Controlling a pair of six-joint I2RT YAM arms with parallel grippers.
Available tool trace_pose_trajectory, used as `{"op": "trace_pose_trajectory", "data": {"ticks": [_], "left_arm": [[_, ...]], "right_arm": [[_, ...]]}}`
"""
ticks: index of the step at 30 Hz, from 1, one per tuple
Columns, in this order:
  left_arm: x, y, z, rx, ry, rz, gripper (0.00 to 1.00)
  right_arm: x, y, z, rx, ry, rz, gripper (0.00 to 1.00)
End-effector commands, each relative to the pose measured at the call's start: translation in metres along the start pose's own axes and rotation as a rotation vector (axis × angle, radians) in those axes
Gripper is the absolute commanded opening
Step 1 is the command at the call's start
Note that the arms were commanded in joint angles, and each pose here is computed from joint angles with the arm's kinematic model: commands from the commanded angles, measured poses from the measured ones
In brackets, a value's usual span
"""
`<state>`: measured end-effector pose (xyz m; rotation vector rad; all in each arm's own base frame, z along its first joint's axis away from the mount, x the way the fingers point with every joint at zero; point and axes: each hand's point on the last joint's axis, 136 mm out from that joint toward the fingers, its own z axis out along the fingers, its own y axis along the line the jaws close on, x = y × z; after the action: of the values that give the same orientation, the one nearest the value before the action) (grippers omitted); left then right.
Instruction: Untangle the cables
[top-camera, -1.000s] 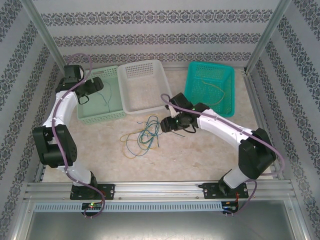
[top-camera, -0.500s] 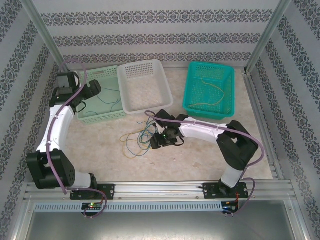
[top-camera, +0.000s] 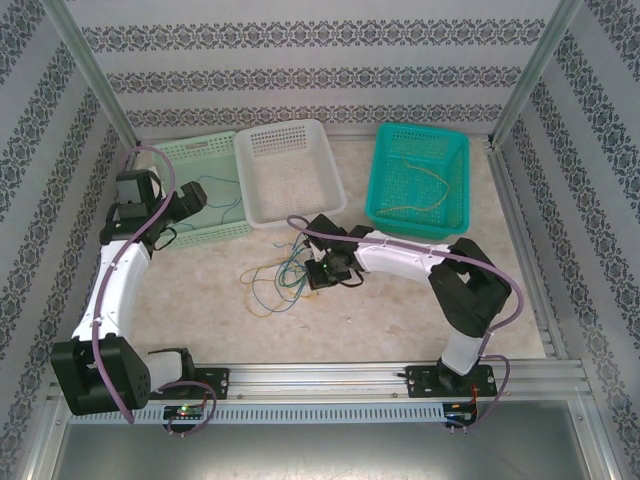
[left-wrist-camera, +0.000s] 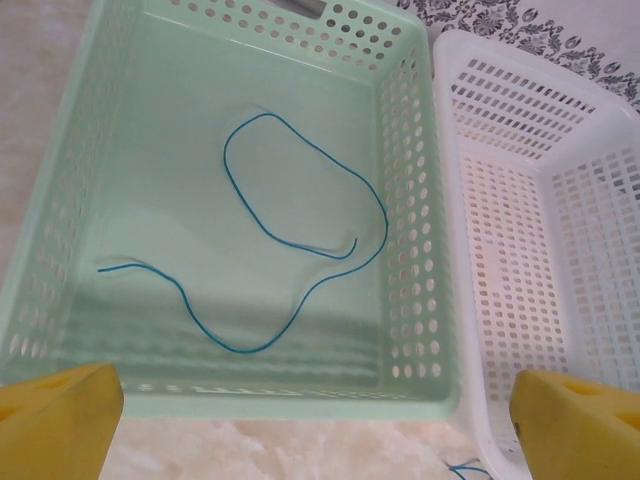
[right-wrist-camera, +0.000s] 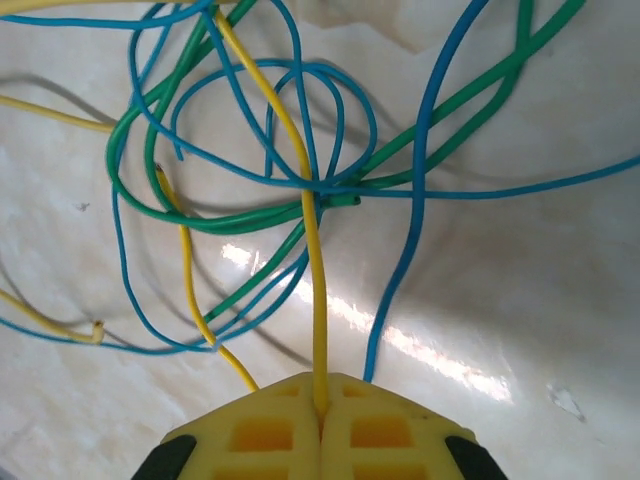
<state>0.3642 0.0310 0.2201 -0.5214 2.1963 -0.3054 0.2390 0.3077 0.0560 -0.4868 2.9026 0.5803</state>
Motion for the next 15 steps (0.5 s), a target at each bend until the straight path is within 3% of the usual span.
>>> {"op": "trace_pose_trajectory", "data": {"ticks": [1,6,15], "left_arm": [[-0.002,-0.014,-0.008,0.059,-0.034,0.004,1.00],[0.009,-0.042,-0.014,0.100,-0.020,0.113,1.00],[0.050,-0.102,-0.005,0.245,0.068,0.218,1.00]], "right_arm": [[-0.008,-0.001,-0.051,0.022,-0.084,-0.048,0.00],[-0.015,-0.006,-0.108,0.040,-0.179,-0.100,0.00],[-0.014,0.014,-0.185,-0.061,-0.257,-0.224,0.00]]}}
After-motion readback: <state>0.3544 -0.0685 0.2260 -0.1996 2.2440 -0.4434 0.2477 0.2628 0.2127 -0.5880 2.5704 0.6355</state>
